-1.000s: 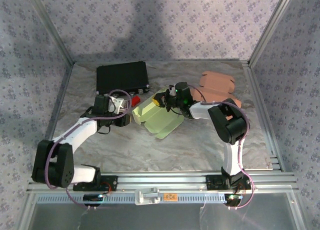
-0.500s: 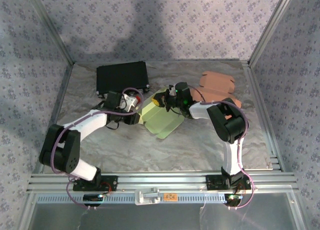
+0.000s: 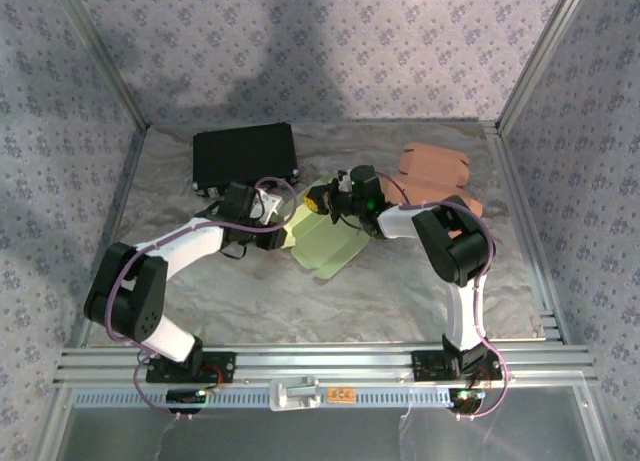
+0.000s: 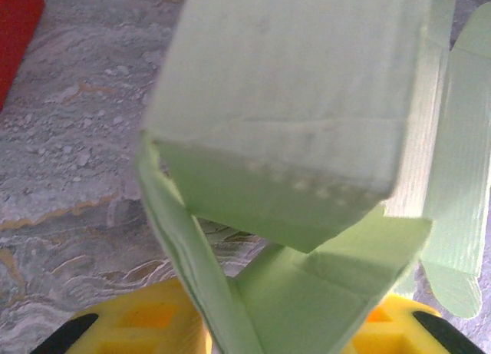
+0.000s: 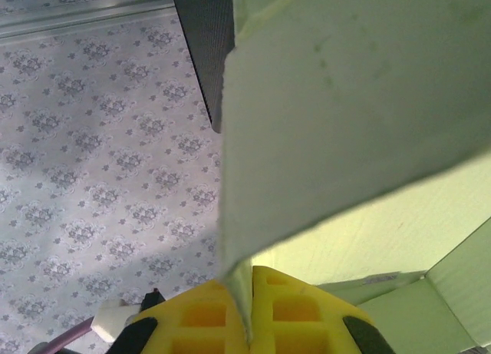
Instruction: Fold the paper box
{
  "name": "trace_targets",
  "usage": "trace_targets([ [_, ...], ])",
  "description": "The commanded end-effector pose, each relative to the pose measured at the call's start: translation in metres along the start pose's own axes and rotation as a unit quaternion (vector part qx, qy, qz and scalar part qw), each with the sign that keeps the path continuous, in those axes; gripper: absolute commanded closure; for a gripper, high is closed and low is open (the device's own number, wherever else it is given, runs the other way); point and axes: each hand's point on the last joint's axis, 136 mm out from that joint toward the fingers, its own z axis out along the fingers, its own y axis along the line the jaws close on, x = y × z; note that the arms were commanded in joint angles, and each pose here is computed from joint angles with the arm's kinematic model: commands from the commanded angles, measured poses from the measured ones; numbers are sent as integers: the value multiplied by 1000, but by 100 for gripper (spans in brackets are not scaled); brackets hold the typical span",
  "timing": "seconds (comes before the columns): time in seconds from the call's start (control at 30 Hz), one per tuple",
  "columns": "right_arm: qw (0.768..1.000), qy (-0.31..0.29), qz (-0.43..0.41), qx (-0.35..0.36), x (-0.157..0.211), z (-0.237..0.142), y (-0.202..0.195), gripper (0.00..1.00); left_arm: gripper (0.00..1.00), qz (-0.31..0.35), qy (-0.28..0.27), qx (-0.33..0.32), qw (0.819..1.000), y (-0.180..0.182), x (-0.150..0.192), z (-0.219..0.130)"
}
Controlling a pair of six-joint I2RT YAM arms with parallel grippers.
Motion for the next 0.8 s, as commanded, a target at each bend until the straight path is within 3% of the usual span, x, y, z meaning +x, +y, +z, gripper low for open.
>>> trace_targets([
  [0.0,1000,6,18,9,3,4,-9,100,68,6,-25,-8,1000,-3,-19,0],
  [0.77,999,-24,28,-12,14,3,-19,100,68,-83,-36,-134,987,18,-25,14],
])
